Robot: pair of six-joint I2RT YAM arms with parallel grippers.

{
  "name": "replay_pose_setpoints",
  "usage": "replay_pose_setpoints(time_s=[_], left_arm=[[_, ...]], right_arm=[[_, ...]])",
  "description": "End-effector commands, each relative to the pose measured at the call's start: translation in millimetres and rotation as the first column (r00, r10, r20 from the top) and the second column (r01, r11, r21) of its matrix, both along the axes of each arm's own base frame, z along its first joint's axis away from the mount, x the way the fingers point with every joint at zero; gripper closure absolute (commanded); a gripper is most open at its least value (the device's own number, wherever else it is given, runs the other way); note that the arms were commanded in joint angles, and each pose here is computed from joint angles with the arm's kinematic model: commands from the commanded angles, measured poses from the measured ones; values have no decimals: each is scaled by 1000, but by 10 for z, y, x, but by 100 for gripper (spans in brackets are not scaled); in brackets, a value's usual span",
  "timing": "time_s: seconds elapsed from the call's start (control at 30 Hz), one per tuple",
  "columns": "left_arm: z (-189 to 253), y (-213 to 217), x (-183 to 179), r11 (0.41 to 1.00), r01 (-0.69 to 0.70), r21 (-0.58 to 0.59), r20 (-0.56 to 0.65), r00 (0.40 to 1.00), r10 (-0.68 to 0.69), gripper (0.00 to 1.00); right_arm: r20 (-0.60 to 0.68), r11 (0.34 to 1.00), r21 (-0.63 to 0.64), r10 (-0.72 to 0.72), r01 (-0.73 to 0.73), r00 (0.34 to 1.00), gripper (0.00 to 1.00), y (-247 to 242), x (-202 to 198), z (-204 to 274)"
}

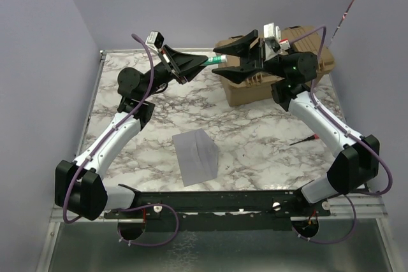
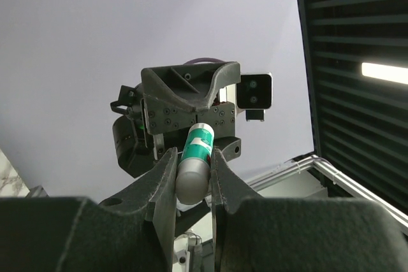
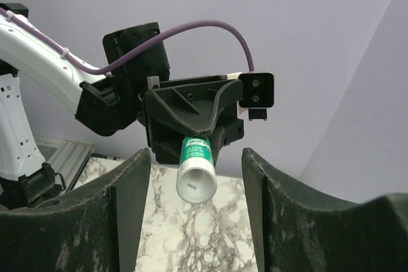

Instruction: Place the letter into the envelope and seal it

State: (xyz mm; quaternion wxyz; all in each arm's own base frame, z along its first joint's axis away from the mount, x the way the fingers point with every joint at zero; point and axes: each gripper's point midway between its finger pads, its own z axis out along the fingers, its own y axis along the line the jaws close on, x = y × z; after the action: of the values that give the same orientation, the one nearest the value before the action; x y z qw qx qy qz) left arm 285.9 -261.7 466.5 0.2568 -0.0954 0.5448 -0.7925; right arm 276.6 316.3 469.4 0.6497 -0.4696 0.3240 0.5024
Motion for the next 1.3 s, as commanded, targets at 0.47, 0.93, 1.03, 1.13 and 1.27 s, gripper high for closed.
replay_pose_setpoints(time_s=[0.47, 0.93, 1.03, 1.13, 1.27], left_arm=[[14, -21, -32, 999, 8, -54, 6, 1000, -7, 100], [14, -9, -46, 997, 0, -74, 3, 1000, 0, 100], [9, -15, -49, 997, -1, -77, -1, 1000, 1, 100], [6, -28, -52, 997, 2, -77, 1, 1000, -2, 100], [-18, -36, -48, 997, 4, -76, -6, 1000, -5, 100]], right_arm=[[24, 999, -47, 10, -8, 1000, 46, 143, 98, 51], [29, 998, -51, -29, 30, 999, 75, 178, 122, 60], [31, 998, -41, -36, 37, 999, 81, 175, 119, 121], [31, 998, -45, -39, 40, 999, 83, 170, 121, 121], [27, 998, -47, -35, 36, 999, 92, 176, 106, 104]])
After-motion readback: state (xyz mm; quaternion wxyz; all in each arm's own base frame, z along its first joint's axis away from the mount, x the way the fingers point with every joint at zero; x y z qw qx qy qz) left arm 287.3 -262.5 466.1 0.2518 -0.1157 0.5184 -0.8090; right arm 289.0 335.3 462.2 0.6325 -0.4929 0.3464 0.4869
